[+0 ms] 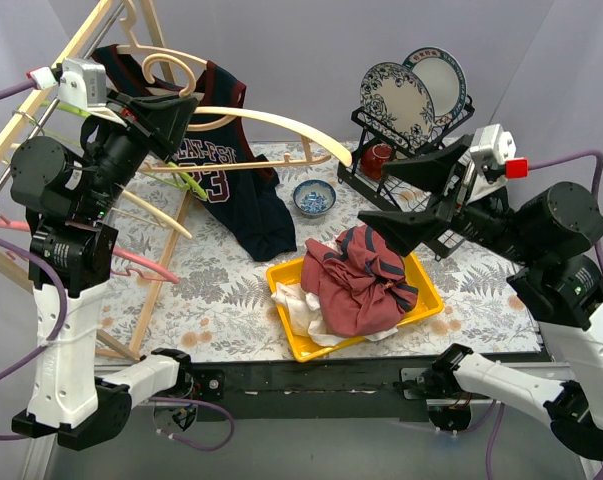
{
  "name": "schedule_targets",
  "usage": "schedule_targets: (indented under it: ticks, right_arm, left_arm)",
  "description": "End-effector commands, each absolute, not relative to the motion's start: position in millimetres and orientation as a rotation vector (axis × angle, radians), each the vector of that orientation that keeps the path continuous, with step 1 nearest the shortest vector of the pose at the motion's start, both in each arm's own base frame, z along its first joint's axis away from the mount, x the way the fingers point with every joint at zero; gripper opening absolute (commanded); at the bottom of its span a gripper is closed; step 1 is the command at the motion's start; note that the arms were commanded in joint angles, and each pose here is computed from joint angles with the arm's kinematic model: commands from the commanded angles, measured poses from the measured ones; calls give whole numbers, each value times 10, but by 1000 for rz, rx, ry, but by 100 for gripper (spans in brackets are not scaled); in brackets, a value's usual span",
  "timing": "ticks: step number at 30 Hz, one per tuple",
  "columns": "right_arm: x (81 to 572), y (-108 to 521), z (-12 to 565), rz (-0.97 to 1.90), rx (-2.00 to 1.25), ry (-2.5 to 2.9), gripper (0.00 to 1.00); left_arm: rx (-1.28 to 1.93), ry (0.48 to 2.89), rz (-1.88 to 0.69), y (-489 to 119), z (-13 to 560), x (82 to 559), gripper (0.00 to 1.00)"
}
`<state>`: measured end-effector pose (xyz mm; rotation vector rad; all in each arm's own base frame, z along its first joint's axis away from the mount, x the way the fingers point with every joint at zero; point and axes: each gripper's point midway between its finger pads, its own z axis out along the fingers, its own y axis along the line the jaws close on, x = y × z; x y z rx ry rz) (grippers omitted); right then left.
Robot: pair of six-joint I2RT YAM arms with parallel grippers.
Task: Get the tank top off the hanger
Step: Place the hanger at the clothesline.
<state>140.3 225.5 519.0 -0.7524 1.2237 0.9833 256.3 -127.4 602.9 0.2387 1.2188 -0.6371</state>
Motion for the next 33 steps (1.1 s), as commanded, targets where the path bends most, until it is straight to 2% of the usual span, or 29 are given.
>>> schedule_targets:
  ticks: [1, 4, 7, 8, 11, 15, 16, 17, 22, 23, 25, 26, 32, 33]
  right_arm:
    - [1495, 2444, 5467, 980, -817, 1114, 99]
    - [1574, 2576, 5588, 993, -846, 1100, 98]
    - [1662, 2701, 5626, 1004, -868, 1102, 92]
    - [1688, 2727, 5628, 1004, -874, 1107, 85]
    - [1762, 2797, 5621, 1007, -879, 1126, 73]
    - [1870, 2858, 5573, 988, -874, 1132, 68]
    - [1868, 2858, 5590, 986, -876, 1126, 64]
    - [1879, 2879, 5581, 989, -883, 1126, 54]
    - [1796, 2938, 5587, 1039, -922, 1080, 30]
    - [1784, 2950, 5588, 1047, -927, 1076, 19]
    - [1754, 2954, 5600, 1056, -938, 1064, 5]
    - [1752, 2956, 5578, 1056, -943, 1066, 1]
    - [1757, 2901, 5521, 1028, -928, 1074, 1]
    - [1758, 2878, 5534, 1022, -914, 1070, 1]
  left_arm:
    - [305, 1185, -664, -1353, 6086, 2464, 0]
    - [299, 1184, -683, -1357, 6112, 2417, 0]
    - [287, 1195, -684, -1345, 6075, 2411, 0]
    - [280, 1196, -683, -1335, 6074, 2403, 0]
    - [281, 1207, -686, -1337, 6055, 2389, 0]
    - [292, 1220, -702, -1359, 6018, 2362, 0]
    - [293, 1219, -706, -1362, 6019, 2348, 0]
    - [296, 1223, -710, -1369, 6007, 2343, 0]
    - [299, 1238, -716, -1380, 5962, 2342, 0]
    - [300, 1241, -717, -1382, 5954, 2342, 0]
    - [303, 1246, -727, -1394, 5939, 2329, 0]
    - [305, 1246, -727, -1391, 5943, 2316, 0]
    - [300, 1224, -739, -1372, 6000, 2201, 0]
    - [296, 1215, -741, -1363, 6018, 2178, 13]
